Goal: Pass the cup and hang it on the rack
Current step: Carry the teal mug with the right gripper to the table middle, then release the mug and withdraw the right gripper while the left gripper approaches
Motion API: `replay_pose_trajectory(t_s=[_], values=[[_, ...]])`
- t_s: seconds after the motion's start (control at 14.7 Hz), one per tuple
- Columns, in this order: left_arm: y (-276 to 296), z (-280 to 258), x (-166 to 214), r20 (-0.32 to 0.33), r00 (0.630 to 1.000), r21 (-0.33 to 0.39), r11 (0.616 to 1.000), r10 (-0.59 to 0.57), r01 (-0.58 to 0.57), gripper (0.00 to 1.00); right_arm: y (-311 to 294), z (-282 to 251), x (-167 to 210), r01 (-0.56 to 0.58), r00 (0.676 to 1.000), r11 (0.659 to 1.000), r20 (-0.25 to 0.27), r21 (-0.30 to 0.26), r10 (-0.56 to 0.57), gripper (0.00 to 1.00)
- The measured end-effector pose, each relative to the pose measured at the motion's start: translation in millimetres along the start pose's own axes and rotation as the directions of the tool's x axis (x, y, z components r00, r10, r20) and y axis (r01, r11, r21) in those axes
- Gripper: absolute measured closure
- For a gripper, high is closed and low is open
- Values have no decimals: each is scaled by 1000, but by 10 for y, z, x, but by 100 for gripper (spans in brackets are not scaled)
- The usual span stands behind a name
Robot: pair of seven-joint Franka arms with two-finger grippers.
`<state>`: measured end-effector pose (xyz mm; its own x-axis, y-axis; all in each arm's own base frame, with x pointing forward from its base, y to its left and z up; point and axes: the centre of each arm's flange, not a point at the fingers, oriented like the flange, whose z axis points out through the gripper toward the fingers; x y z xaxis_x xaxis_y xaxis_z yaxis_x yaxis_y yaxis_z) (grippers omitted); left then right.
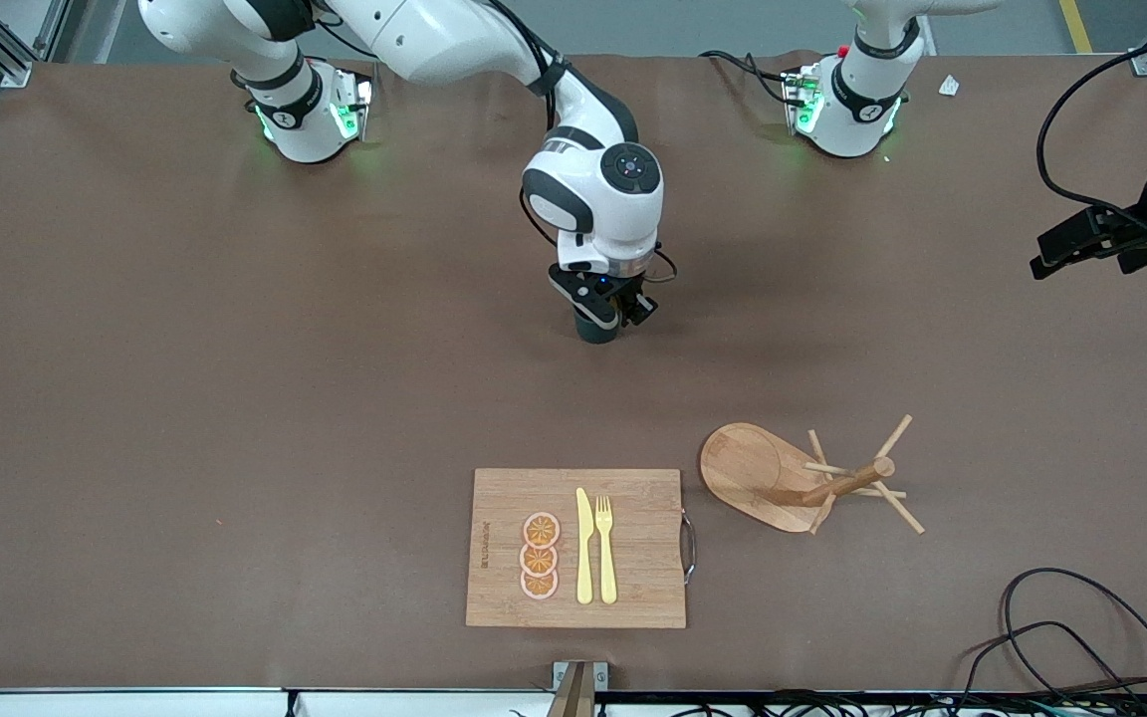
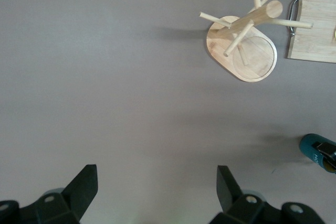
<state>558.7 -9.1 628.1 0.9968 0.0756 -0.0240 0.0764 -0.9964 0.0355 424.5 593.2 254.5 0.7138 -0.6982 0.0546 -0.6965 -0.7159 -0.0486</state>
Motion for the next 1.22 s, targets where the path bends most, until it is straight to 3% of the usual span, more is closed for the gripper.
replay_pose_trajectory(t_s=[0.2,0.34,0.41,0.54,0.68,1.02,1.22], values=[[-60,-28,2,-6,1000,-1,1000,-17,17,0,-68,-124,21,-5,1000,1000,-1,13,5,28],[-57,-72,-14,-14,999,-2,1000,-30,30,0,-121,-251,100,-16,1000,1000,-7,2,16,14],[-48,-107,-31,-21,999,-3,999,-42,42,0,-144,-324,148,-18,1000,1000,-11,-6,18,14],[10,-178,-82,-31,997,-6,997,-75,74,0,-156,-444,245,20,1000,999,-21,-38,-21,1],[164,-219,-134,-35,993,-9,994,-110,110,0,-152,-686,472,95,995,993,-32,-69,-97,0],[702,-232,-250,-36,988,-11,988,-151,151,0,210,-1824,1953,257,965,955,-16,-146,-262,0],[1181,-208,-381,-38,981,0,982,-191,191,0,614,-1985,2806,378,924,911,12,-163,-381,0]])
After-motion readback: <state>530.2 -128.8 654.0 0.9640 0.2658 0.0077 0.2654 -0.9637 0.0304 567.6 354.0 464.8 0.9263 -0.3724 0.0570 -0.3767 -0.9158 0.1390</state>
